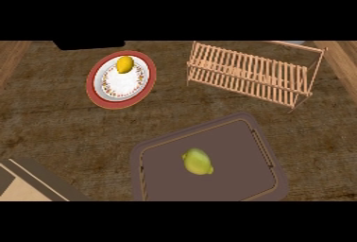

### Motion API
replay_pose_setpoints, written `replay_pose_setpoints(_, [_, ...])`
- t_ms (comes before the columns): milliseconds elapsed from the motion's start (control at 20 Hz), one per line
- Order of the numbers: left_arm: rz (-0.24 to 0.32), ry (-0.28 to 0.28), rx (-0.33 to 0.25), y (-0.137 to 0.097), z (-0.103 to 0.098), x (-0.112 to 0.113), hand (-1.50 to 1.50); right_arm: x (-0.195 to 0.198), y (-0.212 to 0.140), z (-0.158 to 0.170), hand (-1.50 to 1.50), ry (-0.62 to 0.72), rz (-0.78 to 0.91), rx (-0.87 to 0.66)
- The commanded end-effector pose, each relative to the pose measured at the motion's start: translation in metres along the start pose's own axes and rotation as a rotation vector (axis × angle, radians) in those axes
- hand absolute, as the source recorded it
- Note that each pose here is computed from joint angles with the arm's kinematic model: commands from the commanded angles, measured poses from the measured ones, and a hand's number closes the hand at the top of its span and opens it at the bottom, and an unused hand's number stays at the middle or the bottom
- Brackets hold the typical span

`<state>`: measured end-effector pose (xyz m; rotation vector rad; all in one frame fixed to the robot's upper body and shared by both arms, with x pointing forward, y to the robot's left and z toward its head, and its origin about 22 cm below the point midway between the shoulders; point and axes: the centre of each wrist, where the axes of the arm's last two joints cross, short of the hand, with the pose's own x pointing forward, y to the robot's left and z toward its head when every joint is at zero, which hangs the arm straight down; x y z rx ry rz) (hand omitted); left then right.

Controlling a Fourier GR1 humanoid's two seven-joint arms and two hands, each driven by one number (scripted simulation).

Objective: Pick the pear from the tray and place it in the tiered shelf

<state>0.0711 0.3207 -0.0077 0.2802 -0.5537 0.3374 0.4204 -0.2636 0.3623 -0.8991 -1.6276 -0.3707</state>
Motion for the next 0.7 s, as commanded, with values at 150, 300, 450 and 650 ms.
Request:
replay_pose_setpoints(150, [-0.022,-0.395,-0.172,-0.035,0.000,0.065,0.00,-0.002,-0.044,-0.026,-1.50,0.072,-0.110,-0.182])
replay_pose_setpoints(300, [-0.005,-0.401,-0.176,-0.037,0.005,0.065,0.00,-0.010,-0.062,-0.034,-1.50,0.104,-0.137,-0.187])
replay_pose_setpoints(450, [-0.005,-0.387,-0.161,-0.032,0.005,0.062,0.00,-0.007,-0.081,-0.039,-1.50,0.093,-0.131,-0.171])
replay_pose_setpoints(650, [0.001,-0.391,-0.154,-0.031,0.008,0.061,0.00,-0.019,-0.090,-0.039,-1.50,0.090,-0.133,-0.124])
